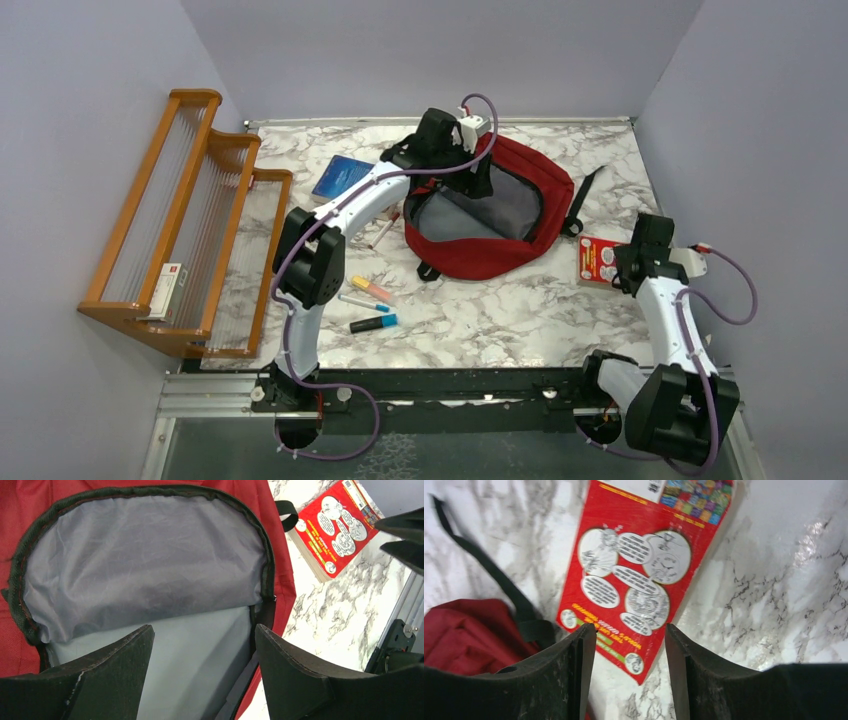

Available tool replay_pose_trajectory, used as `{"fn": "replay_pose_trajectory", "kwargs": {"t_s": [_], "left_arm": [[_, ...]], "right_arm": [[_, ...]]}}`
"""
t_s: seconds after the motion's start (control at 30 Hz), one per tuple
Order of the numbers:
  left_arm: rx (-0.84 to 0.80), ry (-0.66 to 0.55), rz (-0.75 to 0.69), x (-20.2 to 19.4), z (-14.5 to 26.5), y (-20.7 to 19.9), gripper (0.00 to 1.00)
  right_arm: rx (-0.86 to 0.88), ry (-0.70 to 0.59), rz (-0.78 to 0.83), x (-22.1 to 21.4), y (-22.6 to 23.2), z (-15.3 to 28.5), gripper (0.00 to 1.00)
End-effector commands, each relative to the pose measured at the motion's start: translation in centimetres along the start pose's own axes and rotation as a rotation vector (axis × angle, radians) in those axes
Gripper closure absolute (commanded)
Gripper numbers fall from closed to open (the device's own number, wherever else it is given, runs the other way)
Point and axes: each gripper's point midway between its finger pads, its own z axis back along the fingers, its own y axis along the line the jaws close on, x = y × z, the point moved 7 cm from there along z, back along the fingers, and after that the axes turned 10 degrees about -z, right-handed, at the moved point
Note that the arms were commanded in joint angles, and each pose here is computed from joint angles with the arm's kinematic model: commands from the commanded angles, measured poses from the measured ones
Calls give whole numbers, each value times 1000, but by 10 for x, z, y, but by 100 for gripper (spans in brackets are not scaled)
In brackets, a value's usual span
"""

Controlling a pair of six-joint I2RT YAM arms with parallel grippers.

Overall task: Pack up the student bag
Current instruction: Move the book to the center of the board.

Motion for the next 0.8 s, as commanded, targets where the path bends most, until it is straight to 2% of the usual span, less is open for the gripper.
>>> {"fn": "replay_pose_trajectory", "kwargs": {"t_s": [0.0, 0.07, 0.23, 0.47, 0.6, 0.77], "left_arm": [[14, -14, -25, 8, 14, -3, 24], [15, -15, -17, 8, 15, -1, 24], [27, -15, 1, 6, 19, 6, 24], [37, -15, 25, 1, 21, 13, 24], [31, -14, 30, 0, 21, 14, 24], [37, -14, 25, 0, 22, 15, 24]], "right_arm": [[131, -93, 48, 23, 23, 19, 41], [184, -115, 78, 28, 38, 16, 40], [-26, -209, 167, 37, 58, -22, 35], [-302, -340, 326, 45, 70, -76, 22], [-335, -350, 385, 46, 74, -97, 19], [-331, -295, 392, 49, 76, -122, 18]]}}
